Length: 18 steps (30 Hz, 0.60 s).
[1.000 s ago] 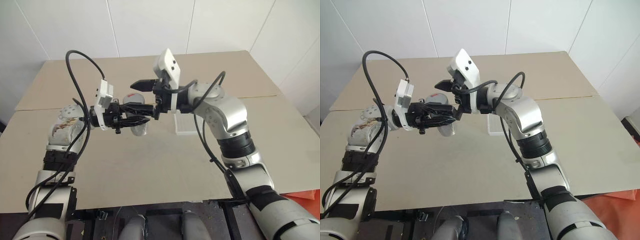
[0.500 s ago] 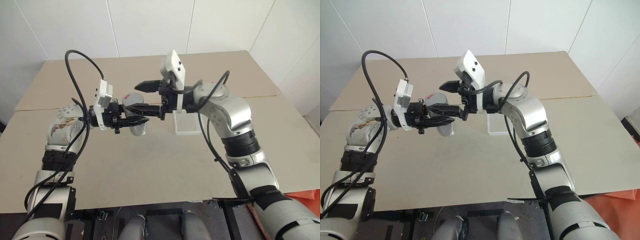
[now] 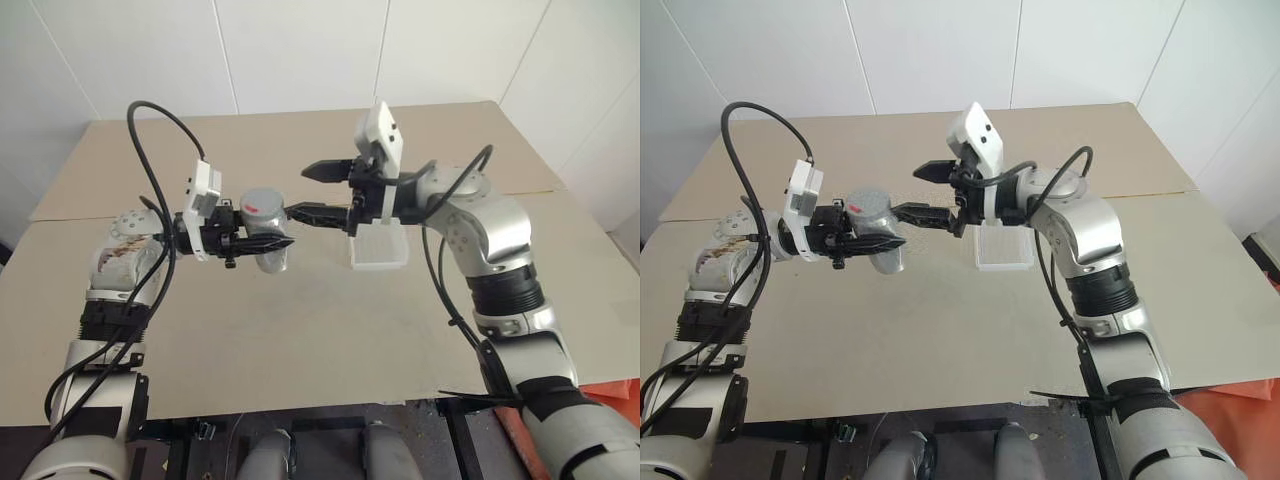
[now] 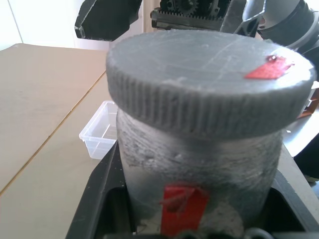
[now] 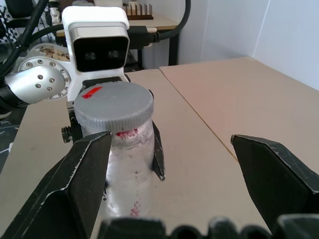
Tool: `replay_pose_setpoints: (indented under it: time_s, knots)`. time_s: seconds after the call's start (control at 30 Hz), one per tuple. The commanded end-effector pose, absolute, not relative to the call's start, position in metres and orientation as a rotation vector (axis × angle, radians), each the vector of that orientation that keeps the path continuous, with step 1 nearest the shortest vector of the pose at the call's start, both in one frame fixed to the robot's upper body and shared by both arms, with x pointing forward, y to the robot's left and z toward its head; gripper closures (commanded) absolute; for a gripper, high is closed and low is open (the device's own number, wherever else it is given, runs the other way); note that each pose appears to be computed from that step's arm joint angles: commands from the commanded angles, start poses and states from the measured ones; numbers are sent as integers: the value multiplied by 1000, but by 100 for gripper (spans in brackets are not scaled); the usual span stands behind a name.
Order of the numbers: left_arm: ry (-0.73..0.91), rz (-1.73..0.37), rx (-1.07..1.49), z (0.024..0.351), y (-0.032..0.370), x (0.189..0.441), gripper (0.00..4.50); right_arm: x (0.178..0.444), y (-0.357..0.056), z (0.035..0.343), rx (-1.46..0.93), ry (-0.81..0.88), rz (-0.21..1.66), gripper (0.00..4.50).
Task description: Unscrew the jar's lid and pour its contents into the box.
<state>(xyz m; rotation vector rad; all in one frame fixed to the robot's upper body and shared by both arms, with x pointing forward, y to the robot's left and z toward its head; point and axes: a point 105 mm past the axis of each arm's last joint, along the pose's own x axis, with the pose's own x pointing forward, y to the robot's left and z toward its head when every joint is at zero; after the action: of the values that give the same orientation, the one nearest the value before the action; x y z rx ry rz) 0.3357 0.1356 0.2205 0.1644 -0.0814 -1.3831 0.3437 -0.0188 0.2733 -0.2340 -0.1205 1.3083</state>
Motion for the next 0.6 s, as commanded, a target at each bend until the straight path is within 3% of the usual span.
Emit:
replay_pose_setpoints:
  time_s: [0.03, 0.33, 0.6]
  knots:
    - [-135, -1395, 195, 233, 136, 332, 257, 329, -21, 290, -237, -209, 1364, 6]
    - [-132, -1388, 194, 232, 135, 334, 257, 306, -9, 297, -216, -234, 1460, 6]
    - [-137, -1393, 194, 233, 133, 334, 257, 314, 14, 295, -240, -208, 1394, 6]
